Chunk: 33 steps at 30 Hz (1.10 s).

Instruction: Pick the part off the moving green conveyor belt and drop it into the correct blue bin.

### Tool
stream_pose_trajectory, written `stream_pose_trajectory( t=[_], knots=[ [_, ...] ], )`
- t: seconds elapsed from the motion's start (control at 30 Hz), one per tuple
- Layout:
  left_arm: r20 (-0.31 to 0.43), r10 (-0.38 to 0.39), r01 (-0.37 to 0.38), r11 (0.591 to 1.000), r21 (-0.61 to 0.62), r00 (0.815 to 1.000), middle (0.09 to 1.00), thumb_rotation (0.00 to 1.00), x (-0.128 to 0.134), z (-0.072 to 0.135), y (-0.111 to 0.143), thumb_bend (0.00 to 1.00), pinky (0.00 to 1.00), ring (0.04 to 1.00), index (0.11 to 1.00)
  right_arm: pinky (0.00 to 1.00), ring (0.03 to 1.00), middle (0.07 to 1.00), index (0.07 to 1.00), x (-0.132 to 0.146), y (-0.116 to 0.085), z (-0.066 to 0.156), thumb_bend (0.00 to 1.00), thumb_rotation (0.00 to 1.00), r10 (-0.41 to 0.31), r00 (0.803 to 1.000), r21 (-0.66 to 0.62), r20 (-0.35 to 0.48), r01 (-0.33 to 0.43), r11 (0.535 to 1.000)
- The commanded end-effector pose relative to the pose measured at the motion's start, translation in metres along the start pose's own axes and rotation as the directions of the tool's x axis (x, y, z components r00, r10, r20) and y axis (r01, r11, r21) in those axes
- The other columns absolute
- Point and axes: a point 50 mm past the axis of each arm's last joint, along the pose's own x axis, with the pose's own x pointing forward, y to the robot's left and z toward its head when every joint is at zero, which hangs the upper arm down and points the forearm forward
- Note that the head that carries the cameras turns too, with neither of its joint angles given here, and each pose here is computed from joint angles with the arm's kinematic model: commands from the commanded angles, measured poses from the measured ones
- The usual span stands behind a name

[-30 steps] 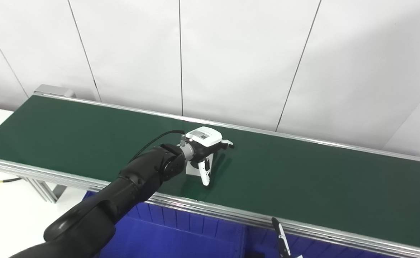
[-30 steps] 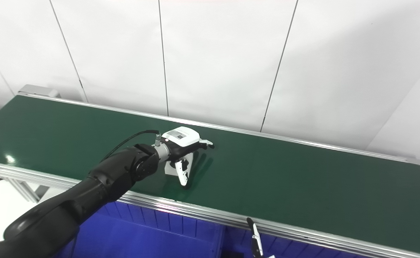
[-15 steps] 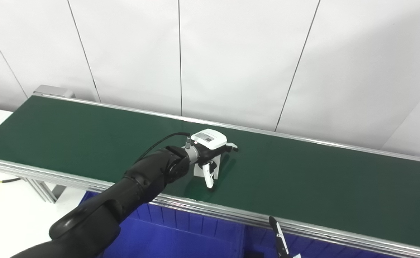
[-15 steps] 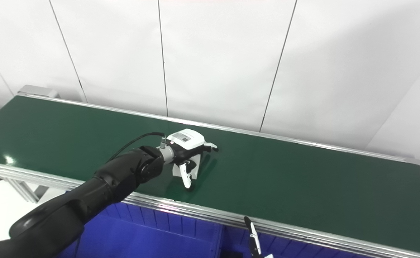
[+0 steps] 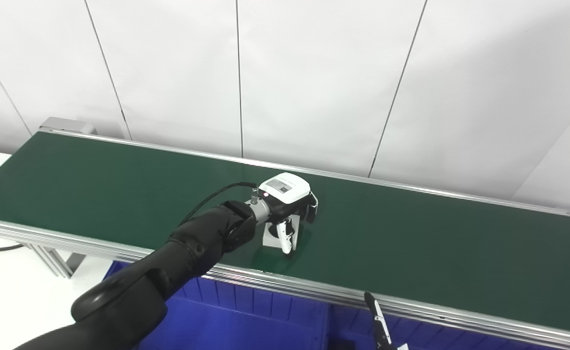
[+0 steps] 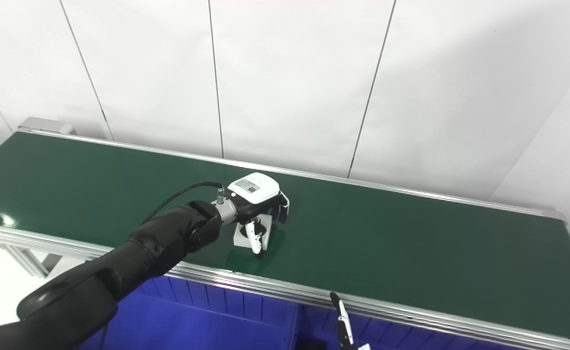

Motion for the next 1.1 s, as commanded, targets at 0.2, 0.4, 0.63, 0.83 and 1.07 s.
stream_pose_trajectory(
  t=[0.2, 0.4, 0.63, 0.83, 1.07],
  knots=[
    [-0.032, 0.018, -0.016, 0.998, 0.061, 0.999, 0.484, 0.00, 0.003, -0.011, 0.038, 0.50, 0.33, 0.375, 0.545, 1.00, 1.000, 0.978, 0.985, 0.006, 0.001, 0.013, 0.96, 1.00, -0.006, 0.997, 0.031, 0.083, 0.003, 0.999],
    [-0.015, 0.010, -0.009, 0.998, 0.057, 1.000, 0.471, 0.00, 0.003, -0.004, 0.048, 0.50, 0.30, 0.372, 0.546, 1.00, 1.000, 0.975, 0.985, 0.007, 0.000, 0.013, 0.95, 1.00, -0.004, 0.996, 0.033, 0.085, 0.001, 0.999],
    [0.057, 0.070, -0.073, 0.996, 0.047, 0.996, 0.461, 0.00, -0.008, 0.015, 0.081, 0.50, 0.28, 0.367, 0.540, 1.00, 1.000, 0.978, 0.989, 0.008, -0.002, 0.015, 0.93, 1.00, -0.002, 0.996, 0.031, 0.093, -0.001, 1.000],
    [0.120, 0.121, -0.129, 0.990, 0.062, 0.985, 0.473, 0.00, -0.033, 0.032, 0.117, 0.50, 0.32, 0.384, 0.538, 1.00, 1.000, 0.981, 0.988, 0.010, -0.006, 0.017, 0.91, 1.00, -0.005, 0.995, 0.043, 0.100, 0.001, 0.999],
    [0.150, 0.141, -0.151, 0.987, 0.062, 0.979, 0.502, 0.00, -0.065, 0.039, 0.135, 0.50, 0.38, 0.414, 0.516, 1.00, 0.994, 0.969, 0.980, 0.016, -0.019, 0.024, 0.86, 1.00, -0.004, 0.992, 0.050, 0.126, -0.002, 0.999]
  ],
)
